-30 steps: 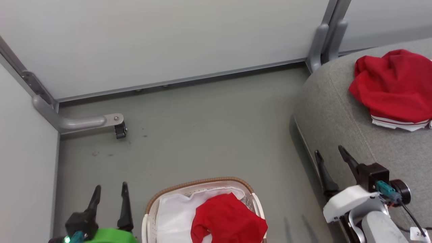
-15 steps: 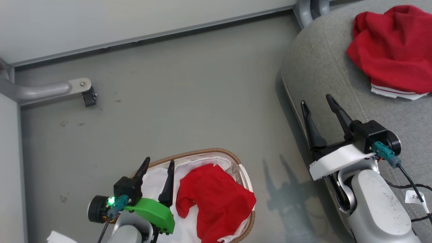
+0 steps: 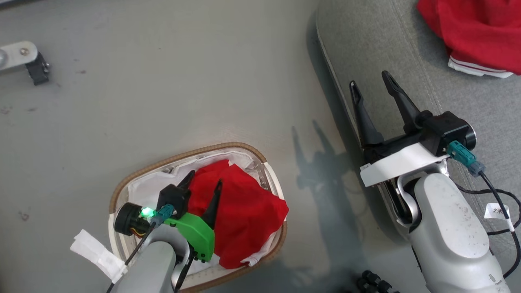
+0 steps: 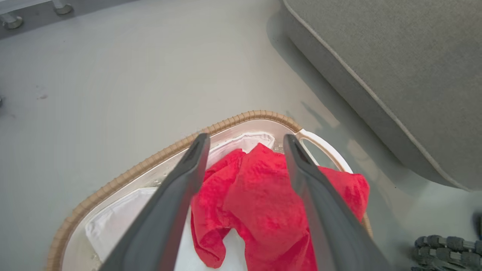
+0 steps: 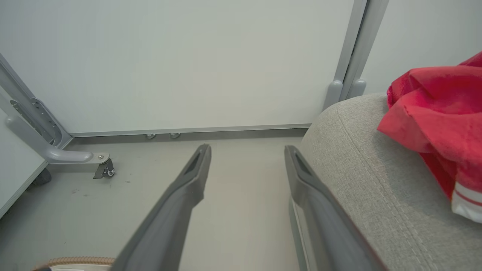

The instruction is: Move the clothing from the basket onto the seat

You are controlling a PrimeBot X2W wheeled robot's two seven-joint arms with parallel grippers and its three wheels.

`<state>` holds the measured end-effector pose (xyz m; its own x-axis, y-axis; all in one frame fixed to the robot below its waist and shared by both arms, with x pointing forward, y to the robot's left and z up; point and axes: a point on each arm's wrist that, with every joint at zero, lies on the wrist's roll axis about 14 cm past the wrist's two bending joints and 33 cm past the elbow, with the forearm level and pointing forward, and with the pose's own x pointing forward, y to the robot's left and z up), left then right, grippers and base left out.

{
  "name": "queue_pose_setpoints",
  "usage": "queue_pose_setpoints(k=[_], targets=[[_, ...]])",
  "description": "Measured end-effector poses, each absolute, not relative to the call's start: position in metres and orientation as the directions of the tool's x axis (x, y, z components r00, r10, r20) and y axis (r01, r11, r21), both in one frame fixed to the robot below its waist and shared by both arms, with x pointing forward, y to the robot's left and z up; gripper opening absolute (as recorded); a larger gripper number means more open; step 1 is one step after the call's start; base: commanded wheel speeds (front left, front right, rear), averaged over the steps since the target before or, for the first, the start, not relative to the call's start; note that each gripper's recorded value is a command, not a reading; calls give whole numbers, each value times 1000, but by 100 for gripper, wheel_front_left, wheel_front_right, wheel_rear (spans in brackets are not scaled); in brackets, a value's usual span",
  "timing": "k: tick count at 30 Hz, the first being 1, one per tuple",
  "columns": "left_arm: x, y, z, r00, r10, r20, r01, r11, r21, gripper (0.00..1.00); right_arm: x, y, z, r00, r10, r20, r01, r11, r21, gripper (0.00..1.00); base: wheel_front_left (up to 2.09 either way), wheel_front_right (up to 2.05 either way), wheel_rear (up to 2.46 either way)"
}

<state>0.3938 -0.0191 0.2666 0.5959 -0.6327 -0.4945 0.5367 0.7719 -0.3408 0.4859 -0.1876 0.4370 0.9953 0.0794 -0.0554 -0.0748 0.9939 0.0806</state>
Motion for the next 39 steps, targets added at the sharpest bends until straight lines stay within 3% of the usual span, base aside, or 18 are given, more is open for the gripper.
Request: queue_pose_setpoints(k=[11,18,29,39], targets=[[344,-57,210,357,-740,-571,622,644,-446,100,490,-198,381,982,60,-181,-50,997,61,100,0,0,0],[328,-68,189,267,-764,-587,641,596,-484,100,497,-199,360,975,62,-212,-52,997,55,100,0,0,0],[325,-81,171,187,-796,-576,690,524,-500,100,499,-196,328,960,75,-272,-65,997,47,100,0,0,0],[328,-74,140,142,-770,-622,707,519,-480,100,504,-201,310,954,65,-291,-59,998,32,100,0,0,0]])
